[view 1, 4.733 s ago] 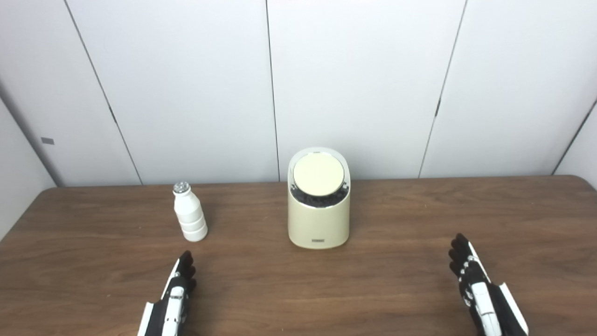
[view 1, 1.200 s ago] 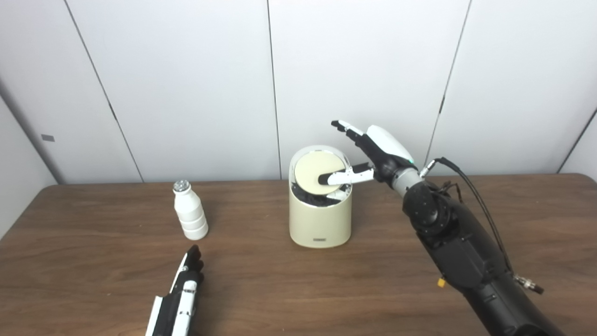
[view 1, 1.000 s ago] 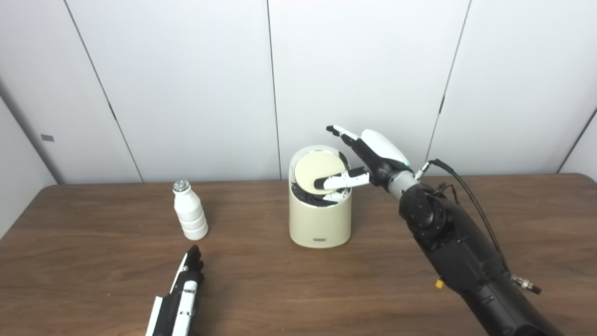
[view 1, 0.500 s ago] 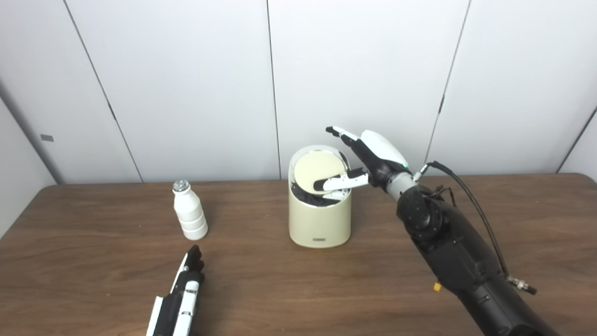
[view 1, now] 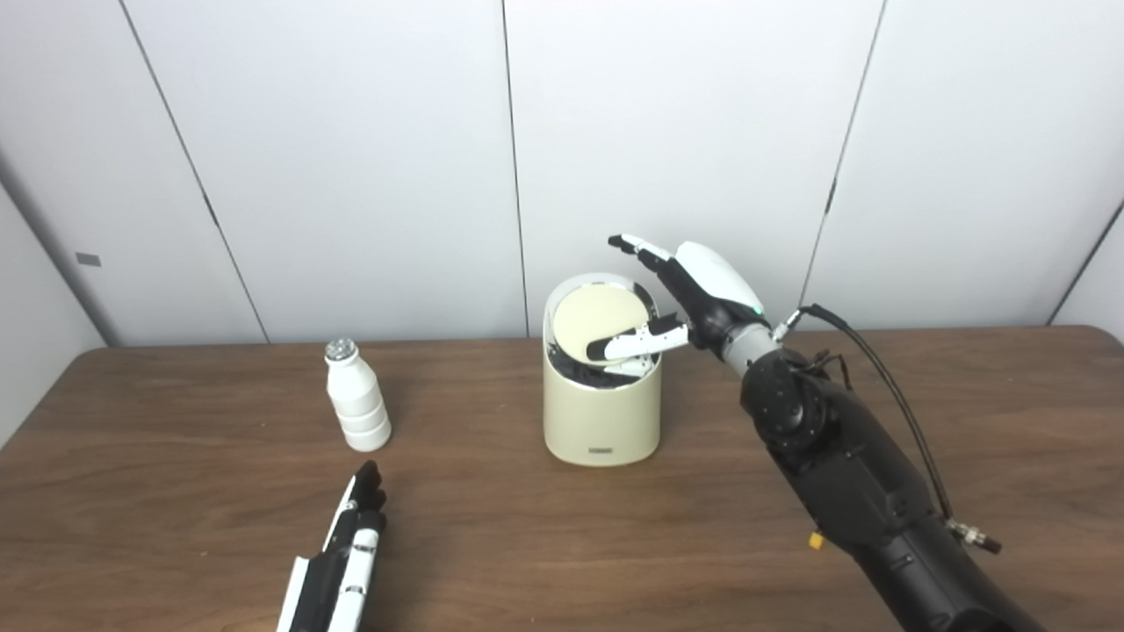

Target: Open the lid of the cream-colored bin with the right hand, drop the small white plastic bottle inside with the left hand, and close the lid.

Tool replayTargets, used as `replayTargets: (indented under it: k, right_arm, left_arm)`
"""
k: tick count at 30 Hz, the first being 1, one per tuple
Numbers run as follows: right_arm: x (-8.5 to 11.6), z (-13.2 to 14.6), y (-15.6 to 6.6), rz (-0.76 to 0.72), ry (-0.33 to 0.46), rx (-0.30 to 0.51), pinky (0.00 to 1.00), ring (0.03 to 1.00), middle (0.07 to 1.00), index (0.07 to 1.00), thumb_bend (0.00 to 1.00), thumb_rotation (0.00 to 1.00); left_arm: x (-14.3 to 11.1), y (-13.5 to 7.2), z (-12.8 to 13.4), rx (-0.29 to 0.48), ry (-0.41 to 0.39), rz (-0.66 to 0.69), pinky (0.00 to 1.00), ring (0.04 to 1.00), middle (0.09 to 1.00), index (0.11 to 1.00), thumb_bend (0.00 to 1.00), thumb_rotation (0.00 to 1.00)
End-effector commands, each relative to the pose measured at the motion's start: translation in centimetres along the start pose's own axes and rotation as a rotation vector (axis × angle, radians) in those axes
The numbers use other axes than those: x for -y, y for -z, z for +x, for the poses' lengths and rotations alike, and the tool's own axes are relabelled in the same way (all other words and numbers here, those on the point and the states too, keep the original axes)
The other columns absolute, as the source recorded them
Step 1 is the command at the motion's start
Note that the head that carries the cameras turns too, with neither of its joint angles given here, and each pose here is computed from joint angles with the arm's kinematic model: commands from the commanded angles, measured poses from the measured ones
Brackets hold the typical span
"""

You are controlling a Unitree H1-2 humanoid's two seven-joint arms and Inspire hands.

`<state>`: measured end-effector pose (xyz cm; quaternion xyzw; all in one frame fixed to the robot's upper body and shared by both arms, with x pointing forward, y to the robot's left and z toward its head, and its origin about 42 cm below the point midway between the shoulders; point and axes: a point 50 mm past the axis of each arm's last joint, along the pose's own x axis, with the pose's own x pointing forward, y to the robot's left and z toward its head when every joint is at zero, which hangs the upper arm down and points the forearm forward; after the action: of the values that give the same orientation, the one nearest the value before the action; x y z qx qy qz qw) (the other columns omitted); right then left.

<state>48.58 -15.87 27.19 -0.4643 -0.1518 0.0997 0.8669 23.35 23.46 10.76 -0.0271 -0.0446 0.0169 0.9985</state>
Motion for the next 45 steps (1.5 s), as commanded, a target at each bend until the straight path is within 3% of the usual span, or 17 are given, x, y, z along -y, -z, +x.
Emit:
replayTargets:
  k: [1,5,8,13,17,20,23,27,30,38,45]
  right_arm:
    - [1.3,0.8,-0.9,-0.05,0.028,0.037,0.9,0.906,0.911,0.899,0.88,0.27]
    - [1.2,0.7,-0.8,-0.061,0.018,0.04,0.93,0.917,0.919,0.904,0.92,0.18]
    - [1.2,0.6,-0.7,-0.064,0.022,0.045,0.93,0.915,0.919,0.904,0.93,0.16]
    - [1.5,0.5,-0.9,0.03,0.033,0.028,0.88,0.912,0.916,0.897,0.86,0.28]
    - [1.9,0.4,-0.7,0.431,0.032,-0.042,0.84,0.923,0.928,0.894,0.84,0.44]
    - [2.0,0.1,-0.5,0.595,0.018,-0.063,0.86,0.938,0.942,0.906,0.86,0.47]
    - [2.0,0.0,-0.2,0.646,0.022,-0.076,0.88,0.949,0.944,0.908,0.86,0.47]
    - [1.8,-0.3,0.5,0.859,0.024,-0.093,0.98,0.995,0.975,0.908,0.85,0.38]
    - [1.8,-0.7,1.3,0.98,0.034,-0.123,1.0,0.992,0.98,0.899,0.86,0.35]
    - [1.6,-3.0,3.7,0.986,0.033,-0.171,0.98,0.952,0.961,0.891,0.83,0.38]
    - [1.0,-7.4,5.6,0.908,0.03,-0.193,0.97,0.938,0.934,0.907,0.75,0.57]
  left_arm:
    - [0.6,1.5,-1.2,-0.043,-0.004,-0.022,1.0,1.0,1.0,1.0,0.26,0.82]
    - [0.6,1.5,-1.3,-0.044,-0.006,-0.021,1.0,1.0,1.0,1.0,0.26,0.85]
    - [0.5,1.5,-1.3,-0.041,-0.005,-0.023,1.0,1.0,1.0,1.0,0.26,0.85]
    - [0.5,1.7,-1.4,-0.039,-0.008,-0.019,1.0,0.998,1.0,1.0,0.28,0.85]
    - [0.6,1.6,-1.4,-0.047,0.008,-0.017,1.0,1.0,1.0,1.0,0.27,0.85]
    - [0.7,1.6,-1.3,-0.05,0.012,-0.029,1.0,1.0,1.0,1.0,0.27,0.83]
    - [0.8,1.6,-1.3,-0.051,0.013,-0.026,1.0,1.0,1.0,1.0,0.26,0.83]
    - [0.9,1.9,-1.3,-0.054,0.015,-0.027,1.0,1.0,1.0,1.0,0.27,0.82]
    - [1.1,1.8,-1.3,-0.051,0.022,-0.011,1.0,1.0,1.0,1.0,0.29,0.81]
    - [1.1,1.9,-1.5,-0.044,0.019,-0.009,1.0,1.0,1.0,1.0,0.27,0.82]
    - [0.8,1.8,-1.7,-0.042,0.02,-0.017,1.0,1.0,1.0,1.0,0.26,0.82]
